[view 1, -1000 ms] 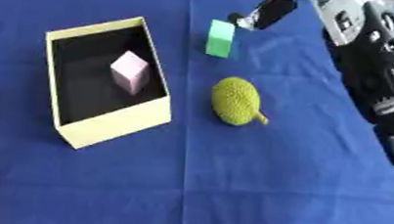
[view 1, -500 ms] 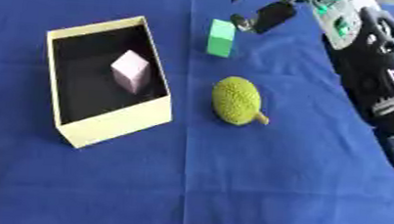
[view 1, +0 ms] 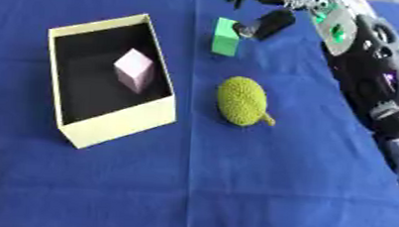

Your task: Pick up objects on the table and place them in the box.

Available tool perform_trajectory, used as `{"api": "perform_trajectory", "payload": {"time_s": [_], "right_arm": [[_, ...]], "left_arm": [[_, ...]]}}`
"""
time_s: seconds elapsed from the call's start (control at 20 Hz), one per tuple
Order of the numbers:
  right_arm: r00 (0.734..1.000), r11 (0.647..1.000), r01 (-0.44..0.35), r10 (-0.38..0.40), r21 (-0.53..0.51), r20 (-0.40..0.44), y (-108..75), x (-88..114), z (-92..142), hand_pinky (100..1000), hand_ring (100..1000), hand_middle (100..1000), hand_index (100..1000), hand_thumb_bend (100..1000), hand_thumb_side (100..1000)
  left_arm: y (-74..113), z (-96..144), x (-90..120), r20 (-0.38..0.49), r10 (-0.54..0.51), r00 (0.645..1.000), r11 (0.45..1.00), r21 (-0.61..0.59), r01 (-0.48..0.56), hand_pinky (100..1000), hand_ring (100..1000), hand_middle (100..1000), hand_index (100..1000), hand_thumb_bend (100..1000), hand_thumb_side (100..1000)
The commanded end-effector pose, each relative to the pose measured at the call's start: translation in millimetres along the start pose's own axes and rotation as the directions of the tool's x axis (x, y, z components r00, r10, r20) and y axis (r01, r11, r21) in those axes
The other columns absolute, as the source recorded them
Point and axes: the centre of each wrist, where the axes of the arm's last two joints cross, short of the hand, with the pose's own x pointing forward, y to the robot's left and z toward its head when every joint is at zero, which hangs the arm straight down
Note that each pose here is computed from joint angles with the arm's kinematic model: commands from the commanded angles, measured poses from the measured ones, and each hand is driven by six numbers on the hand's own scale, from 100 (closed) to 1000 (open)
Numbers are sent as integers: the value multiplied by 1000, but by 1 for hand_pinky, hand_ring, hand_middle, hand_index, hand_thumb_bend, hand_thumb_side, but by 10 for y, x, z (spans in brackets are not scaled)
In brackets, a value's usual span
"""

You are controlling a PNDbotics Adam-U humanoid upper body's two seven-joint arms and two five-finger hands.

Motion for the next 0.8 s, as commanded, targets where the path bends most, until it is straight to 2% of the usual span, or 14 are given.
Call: {"api": "perform_trajectory", "payload": {"time_s": [0.05,0.45,0.8], "right_arm": [[999,999,-33,33,-15,-10,-139,6,21,898,943,796,955,138,565],[999,999,-48,48,-6,-10,-125,6,17,901,950,813,971,114,688],[994,995,-92,90,-29,-68,-87,5,-6,902,952,823,1000,135,718]], "left_arm": [[2,-73,49,32,9,999,1000,-4,-9,712,814,752,819,233,615],[1,-74,49,31,12,999,1000,-4,-12,712,815,752,819,234,615],[-3,-71,49,29,16,999,1000,-2,-16,711,816,753,819,230,619]]}}
